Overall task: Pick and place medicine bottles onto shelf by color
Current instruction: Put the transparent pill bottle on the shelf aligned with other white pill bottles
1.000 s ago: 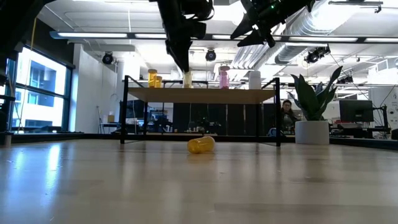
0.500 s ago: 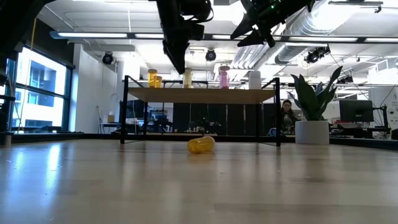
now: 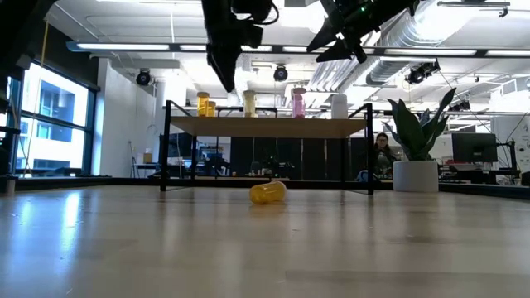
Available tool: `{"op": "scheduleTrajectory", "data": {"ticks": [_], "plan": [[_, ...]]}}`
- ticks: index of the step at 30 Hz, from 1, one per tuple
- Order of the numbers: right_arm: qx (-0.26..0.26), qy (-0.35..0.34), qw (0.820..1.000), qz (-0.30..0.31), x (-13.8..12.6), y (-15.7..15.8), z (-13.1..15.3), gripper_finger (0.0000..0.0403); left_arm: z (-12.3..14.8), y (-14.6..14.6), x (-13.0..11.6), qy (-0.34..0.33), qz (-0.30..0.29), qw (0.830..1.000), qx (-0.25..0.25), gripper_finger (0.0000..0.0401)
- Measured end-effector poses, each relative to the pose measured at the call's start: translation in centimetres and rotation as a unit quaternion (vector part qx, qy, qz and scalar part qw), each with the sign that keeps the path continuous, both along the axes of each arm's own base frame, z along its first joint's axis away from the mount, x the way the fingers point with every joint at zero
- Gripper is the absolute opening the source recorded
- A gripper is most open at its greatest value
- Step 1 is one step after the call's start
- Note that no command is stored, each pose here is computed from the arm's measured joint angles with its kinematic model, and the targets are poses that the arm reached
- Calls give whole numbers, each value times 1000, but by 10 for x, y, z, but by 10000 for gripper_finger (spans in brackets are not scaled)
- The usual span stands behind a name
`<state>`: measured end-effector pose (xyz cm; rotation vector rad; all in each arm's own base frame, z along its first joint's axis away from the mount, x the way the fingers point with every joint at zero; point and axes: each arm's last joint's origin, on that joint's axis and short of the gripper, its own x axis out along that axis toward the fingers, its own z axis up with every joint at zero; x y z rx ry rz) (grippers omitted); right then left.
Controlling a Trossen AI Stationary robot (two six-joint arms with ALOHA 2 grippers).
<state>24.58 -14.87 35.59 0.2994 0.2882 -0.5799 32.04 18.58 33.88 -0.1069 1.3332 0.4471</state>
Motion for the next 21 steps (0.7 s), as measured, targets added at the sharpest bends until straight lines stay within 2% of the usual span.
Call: {"op": "scheduleTrajectory", "data": {"ticks": [6,11,15,21], "plan": [[-21,13,999,31,6,11,0,200,13,-8,-13,0,8,1000,-5,152],[-14,25,998,59,13,26,-3,200,30,-19,-25,-22,17,1000,-3,152],[20,36,996,77,16,42,-6,200,41,-31,-37,-68,7,998,-16,152],[97,61,989,92,19,68,-15,200,37,-53,-51,-139,-18,990,-10,152]]}}
